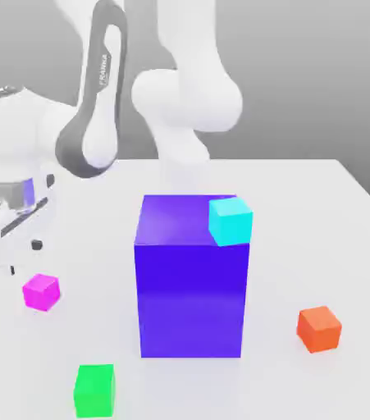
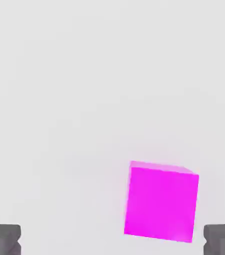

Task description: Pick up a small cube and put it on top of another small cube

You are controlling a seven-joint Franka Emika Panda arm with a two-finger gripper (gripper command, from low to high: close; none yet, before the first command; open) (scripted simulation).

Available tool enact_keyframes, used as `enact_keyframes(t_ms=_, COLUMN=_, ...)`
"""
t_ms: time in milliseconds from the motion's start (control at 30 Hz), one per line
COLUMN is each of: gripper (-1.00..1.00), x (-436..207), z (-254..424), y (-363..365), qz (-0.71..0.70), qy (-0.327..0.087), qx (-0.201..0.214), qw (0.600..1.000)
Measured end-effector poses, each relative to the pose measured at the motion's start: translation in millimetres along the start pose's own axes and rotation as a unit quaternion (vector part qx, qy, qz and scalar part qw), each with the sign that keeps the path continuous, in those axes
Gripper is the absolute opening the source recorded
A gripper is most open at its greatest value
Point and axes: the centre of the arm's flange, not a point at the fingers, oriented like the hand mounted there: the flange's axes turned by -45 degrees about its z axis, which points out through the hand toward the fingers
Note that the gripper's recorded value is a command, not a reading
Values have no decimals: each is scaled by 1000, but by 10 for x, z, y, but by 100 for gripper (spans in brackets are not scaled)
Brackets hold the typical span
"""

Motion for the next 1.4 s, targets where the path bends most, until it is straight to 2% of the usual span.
enact_keyframes(t_ms=167, gripper=0, x=-35, z=466, y=13, qz=1, qy=-1, qx=-3, qw=1000)
enact_keyframes(t_ms=200, gripper=-100, x=-38, z=538, y=20, qz=1, qy=-1, qx=-3, qw=1000)
enact_keyframes(t_ms=433, gripper=-100, x=-40, z=545, y=18, qz=1, qy=-1, qx=-3, qw=1000)
enact_keyframes(t_ms=667, gripper=-100, x=-44, z=-21, y=3, qz=-2, qy=-1, qx=-2, qw=1000)
enact_keyframes(t_ms=767, gripper=-100, x=-369, z=-152, y=-379, qz=-105, qy=-1, qx=-3, qw=994)
enact_keyframes(t_ms=933, gripper=-100, x=-1062, z=-335, y=-1031, qz=-296, qy=-2, qx=-2, qw=955)
enact_keyframes(t_ms=1100, gripper=-100, x=-1926, z=-540, y=-1517, qz=-474, qy=-3, qx=-2, qw=880)
enact_keyframes(t_ms=1167, gripper=-100, x=-2115, z=-462, y=-1603, qz=-509, qy=-3, qx=-2, qw=861)
enact_keyframes(t_ms=1267, gripper=-100, x=-2172, z=-107, y=-1626, qz=-518, qy=-3, qx=-2, qw=855)
enact_keyframes(t_ms=1300, gripper=100, x=-2177, z=-6, y=-1622, qz=-519, qy=-3, qx=-2, qw=855)
enact_keyframes(t_ms=1400, gripper=100, x=-2177, z=-7, y=-1622, qz=-519, qy=-3, qx=-2, qw=855)
